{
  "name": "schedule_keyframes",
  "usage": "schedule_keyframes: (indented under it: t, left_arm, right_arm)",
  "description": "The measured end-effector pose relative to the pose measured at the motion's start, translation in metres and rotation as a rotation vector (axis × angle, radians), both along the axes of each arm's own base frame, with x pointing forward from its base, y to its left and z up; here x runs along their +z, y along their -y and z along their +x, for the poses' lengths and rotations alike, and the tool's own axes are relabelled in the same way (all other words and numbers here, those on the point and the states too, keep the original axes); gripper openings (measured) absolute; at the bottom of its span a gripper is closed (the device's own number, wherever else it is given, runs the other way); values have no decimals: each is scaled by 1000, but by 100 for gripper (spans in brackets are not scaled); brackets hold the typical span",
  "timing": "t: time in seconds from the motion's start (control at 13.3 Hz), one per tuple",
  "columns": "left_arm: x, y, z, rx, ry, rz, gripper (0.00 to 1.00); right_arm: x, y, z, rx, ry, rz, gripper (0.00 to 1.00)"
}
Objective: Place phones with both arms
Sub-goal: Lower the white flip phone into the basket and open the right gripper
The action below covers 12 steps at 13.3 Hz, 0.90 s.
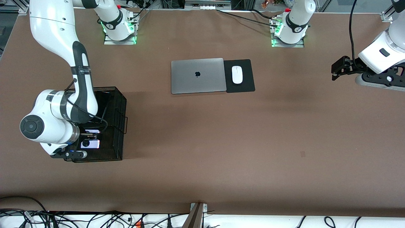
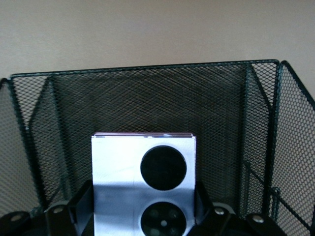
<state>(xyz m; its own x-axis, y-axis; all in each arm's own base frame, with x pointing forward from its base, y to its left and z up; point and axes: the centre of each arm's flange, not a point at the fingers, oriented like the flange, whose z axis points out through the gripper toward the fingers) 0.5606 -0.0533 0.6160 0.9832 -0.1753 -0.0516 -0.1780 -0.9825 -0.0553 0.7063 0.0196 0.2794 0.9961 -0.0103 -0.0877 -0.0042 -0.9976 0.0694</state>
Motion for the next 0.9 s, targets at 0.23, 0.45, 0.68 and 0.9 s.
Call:
schedule_keyframes:
  t: [0.23, 0.45, 0.68, 0.9]
  left_arm:
    - [0, -1, 0, 3, 2, 0, 100]
    - [0, -1, 1, 3, 6, -1, 100]
    - [1, -1, 2, 2, 14, -1, 100]
    - [3, 0, 3, 1, 30, -3, 100]
  right_arm:
    - [-11, 5, -5, -27, -14, 25, 83]
    - [-17, 5, -8, -46, -21, 51, 83]
    - [-17, 6, -7, -48, -13, 50, 84]
    - [-13, 8, -5, -49, 5, 48, 99]
